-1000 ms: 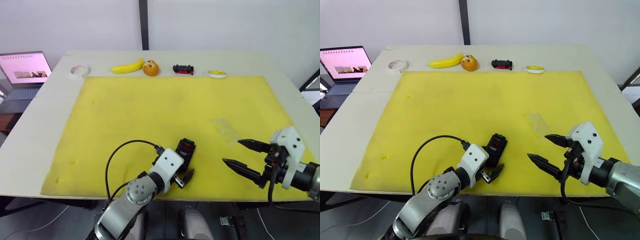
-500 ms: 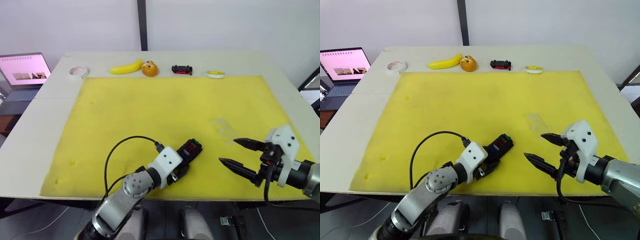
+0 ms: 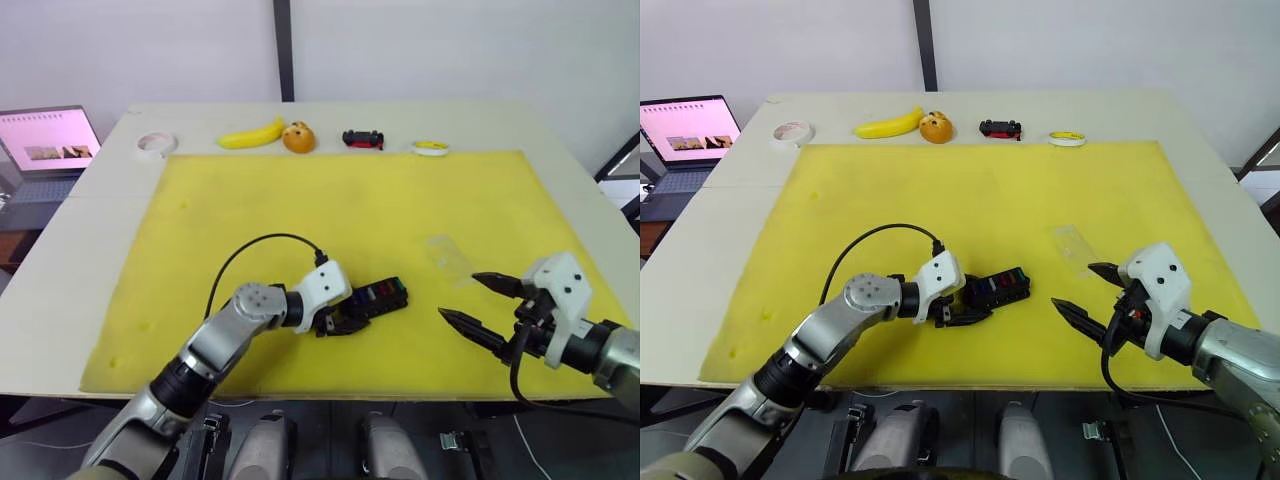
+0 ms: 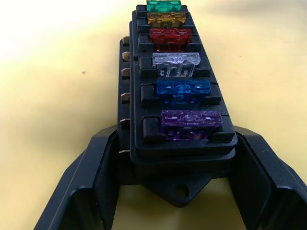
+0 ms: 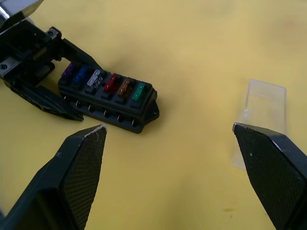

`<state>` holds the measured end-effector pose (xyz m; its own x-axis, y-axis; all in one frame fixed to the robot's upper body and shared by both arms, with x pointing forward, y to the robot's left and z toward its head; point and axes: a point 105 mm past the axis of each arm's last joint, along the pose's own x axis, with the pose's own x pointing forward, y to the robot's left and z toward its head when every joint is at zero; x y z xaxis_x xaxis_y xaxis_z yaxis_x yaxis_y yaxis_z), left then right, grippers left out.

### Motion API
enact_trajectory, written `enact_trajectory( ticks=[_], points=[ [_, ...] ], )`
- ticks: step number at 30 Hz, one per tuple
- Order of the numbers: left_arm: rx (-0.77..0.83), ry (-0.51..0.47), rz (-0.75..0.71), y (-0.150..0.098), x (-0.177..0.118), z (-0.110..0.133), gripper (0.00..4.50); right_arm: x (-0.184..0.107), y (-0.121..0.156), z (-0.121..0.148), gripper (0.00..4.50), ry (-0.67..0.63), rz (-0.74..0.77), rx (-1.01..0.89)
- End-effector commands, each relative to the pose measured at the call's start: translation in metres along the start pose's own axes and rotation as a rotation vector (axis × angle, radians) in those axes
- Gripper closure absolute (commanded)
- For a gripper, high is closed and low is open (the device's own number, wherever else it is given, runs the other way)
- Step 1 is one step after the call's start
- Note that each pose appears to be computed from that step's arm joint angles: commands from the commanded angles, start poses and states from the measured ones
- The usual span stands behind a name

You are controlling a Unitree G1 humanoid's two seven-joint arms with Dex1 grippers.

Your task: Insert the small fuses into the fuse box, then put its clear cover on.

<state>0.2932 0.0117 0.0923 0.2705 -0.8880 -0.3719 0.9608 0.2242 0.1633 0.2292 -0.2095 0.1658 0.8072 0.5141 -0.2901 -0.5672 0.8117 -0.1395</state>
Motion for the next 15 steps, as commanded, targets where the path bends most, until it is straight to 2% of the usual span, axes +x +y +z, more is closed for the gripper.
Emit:
enact_trajectory(
  ticks=[1,5,9,15],
  points=[
    [0.047,0.082,0.078,0.029,-0.024,-0.015,1.94,0.01,-0.003,0.002,0.0,-0.031,-0.061,-0.005],
    [0.089,0.1,0.039,0.032,-0.038,-0.026,1.94,0.031,-0.004,-0.015,0.0,0.004,-0.136,-0.005],
    [0.071,0.049,-0.005,0.031,-0.039,-0.021,1.94,0.038,-0.022,-0.014,0.0,-0.007,-0.234,0.03],
    [0.08,0.043,-0.009,0.032,-0.037,-0.024,1.94,0.049,-0.041,-0.019,0.0,0.019,-0.295,0.051]
  ],
)
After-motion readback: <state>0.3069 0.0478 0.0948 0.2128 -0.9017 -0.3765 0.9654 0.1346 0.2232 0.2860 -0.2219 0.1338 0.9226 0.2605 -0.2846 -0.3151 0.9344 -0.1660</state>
